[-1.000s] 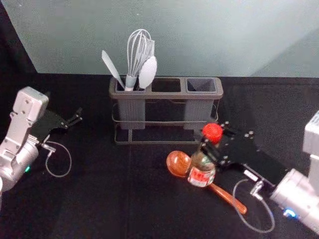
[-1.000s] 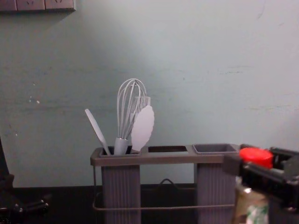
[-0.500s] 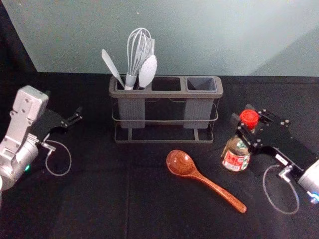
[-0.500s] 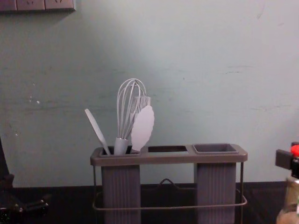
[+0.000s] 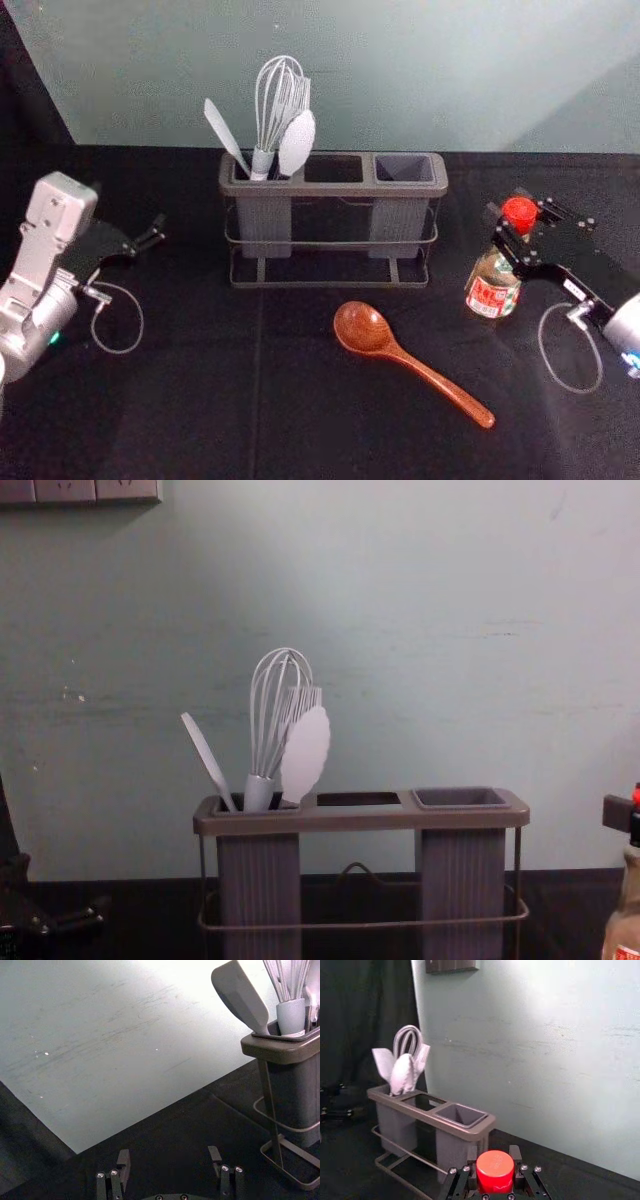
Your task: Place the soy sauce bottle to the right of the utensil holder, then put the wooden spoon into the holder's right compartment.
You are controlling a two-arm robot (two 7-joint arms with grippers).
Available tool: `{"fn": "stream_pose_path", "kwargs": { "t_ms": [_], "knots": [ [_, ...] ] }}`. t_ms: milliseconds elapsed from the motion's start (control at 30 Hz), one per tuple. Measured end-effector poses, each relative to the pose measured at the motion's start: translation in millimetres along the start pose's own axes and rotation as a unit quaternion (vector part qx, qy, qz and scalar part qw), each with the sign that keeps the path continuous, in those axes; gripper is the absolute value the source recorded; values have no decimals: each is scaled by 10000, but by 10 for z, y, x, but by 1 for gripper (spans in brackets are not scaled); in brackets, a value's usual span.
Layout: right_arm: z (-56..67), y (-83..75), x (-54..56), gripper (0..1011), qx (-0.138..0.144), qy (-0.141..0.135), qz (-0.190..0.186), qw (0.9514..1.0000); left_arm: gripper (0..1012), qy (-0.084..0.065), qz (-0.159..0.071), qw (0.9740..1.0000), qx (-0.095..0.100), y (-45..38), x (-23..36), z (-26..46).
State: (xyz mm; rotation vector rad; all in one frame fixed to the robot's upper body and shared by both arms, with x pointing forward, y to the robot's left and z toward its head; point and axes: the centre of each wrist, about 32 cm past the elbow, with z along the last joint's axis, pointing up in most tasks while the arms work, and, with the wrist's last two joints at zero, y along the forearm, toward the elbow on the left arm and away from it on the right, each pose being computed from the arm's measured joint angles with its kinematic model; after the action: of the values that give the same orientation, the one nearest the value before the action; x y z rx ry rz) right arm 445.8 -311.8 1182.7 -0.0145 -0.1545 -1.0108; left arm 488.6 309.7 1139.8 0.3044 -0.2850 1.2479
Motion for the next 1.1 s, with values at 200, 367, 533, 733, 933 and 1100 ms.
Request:
{"fn": "stream_pose_path", "kwargs": {
  "t_ms": [200, 367, 533, 733, 933, 1100],
  "knots": [
    [-50, 133, 73, 382, 2, 48, -43, 10000, 1011, 0, 0, 10000, 0, 0, 0, 0],
    [-84, 236, 125, 382, 9, 67, -48, 10000, 1011, 0, 0, 10000, 0, 0, 0, 0],
    [-106, 313, 160, 382, 10, 92, -51, 9999, 1011, 0, 0, 10000, 0, 0, 0, 0],
    [-132, 384, 195, 382, 42, 126, -79, 9999, 1011, 0, 0, 10000, 0, 0, 0, 0],
    [-165, 460, 212, 382, 86, 219, -111, 9997, 1011, 0, 0, 10000, 0, 0, 0, 0],
    [-188, 526, 214, 382, 101, 265, -111, 9995, 1011, 0, 0, 10000, 0, 0, 0, 0]
  ]
}}
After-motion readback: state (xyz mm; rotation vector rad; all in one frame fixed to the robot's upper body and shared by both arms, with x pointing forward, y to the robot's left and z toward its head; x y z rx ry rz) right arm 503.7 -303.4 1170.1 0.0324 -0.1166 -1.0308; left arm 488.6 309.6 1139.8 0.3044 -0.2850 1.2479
